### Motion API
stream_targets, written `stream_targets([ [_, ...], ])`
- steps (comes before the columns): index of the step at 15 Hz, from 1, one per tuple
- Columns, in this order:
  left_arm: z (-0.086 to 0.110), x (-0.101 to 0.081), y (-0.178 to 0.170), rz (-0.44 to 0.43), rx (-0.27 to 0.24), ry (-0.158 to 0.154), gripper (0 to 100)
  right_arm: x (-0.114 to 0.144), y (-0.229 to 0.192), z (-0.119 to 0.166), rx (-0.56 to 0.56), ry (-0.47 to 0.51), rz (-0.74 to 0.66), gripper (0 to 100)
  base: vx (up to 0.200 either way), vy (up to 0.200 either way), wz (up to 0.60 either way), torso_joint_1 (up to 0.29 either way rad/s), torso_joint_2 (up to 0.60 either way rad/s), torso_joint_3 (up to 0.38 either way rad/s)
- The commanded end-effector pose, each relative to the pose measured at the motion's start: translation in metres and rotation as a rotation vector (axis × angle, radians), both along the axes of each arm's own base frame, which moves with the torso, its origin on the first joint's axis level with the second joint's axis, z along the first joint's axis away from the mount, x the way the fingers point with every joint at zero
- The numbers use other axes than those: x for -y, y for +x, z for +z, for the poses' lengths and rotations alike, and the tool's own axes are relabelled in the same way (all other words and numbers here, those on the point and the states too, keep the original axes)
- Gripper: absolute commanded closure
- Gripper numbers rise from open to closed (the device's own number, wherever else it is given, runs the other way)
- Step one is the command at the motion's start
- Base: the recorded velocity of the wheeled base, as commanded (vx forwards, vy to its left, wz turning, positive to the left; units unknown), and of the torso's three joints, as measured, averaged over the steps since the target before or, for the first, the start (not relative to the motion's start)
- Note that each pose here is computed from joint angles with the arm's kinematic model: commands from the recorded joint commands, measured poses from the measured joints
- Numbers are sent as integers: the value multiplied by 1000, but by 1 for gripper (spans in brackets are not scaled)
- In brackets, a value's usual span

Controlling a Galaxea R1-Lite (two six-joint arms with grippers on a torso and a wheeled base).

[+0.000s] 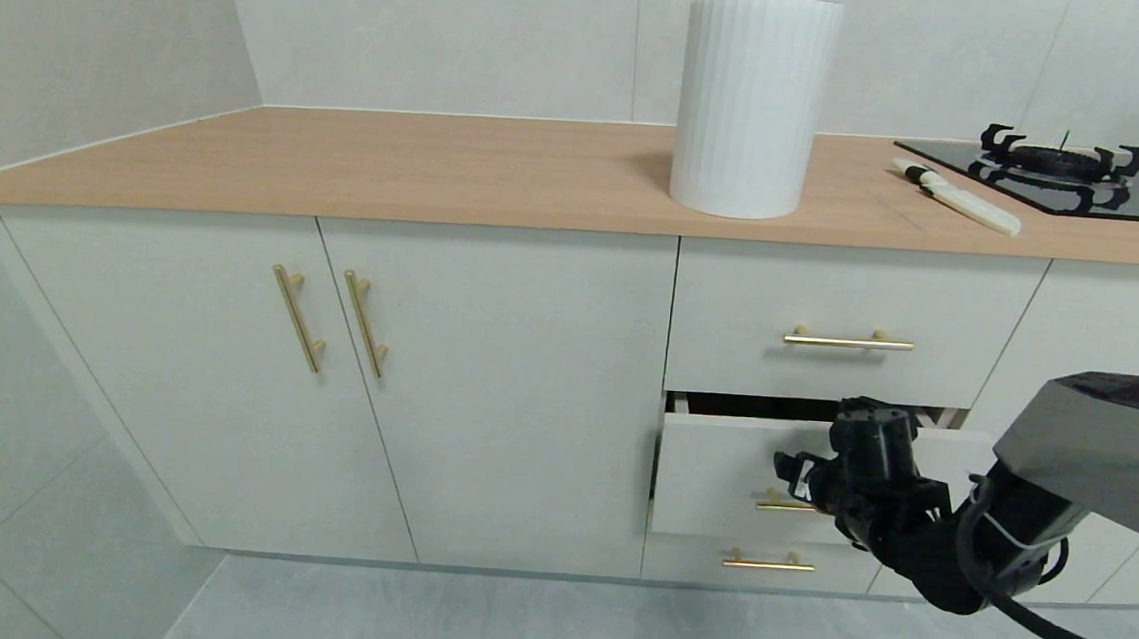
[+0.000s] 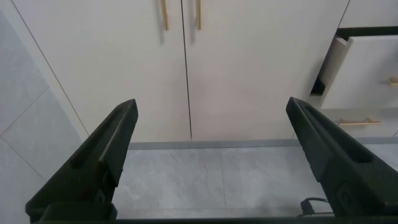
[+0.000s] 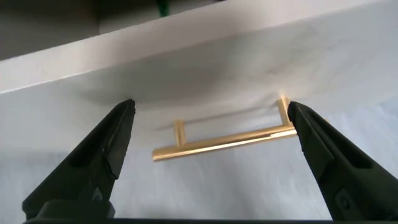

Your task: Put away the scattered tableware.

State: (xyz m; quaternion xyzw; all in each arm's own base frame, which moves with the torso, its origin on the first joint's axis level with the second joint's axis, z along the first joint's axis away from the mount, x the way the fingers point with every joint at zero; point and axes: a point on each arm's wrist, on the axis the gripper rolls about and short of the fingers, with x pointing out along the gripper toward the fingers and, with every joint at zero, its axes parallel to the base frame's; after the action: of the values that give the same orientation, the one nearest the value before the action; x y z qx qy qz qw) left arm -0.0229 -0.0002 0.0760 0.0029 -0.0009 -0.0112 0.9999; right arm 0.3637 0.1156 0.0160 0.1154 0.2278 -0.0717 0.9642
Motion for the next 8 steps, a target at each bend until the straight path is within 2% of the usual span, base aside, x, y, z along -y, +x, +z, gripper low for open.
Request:
stream_targets([
  [1, 0, 0, 0, 1, -2, 0, 0, 4, 5, -22, -26, -11, -13, 0, 0, 0, 0, 0, 0, 0],
  [8, 0, 0, 0, -1, -2, 0, 0, 16, 34, -44, 46, -5, -94, 0, 0, 0, 0, 0, 0, 0],
])
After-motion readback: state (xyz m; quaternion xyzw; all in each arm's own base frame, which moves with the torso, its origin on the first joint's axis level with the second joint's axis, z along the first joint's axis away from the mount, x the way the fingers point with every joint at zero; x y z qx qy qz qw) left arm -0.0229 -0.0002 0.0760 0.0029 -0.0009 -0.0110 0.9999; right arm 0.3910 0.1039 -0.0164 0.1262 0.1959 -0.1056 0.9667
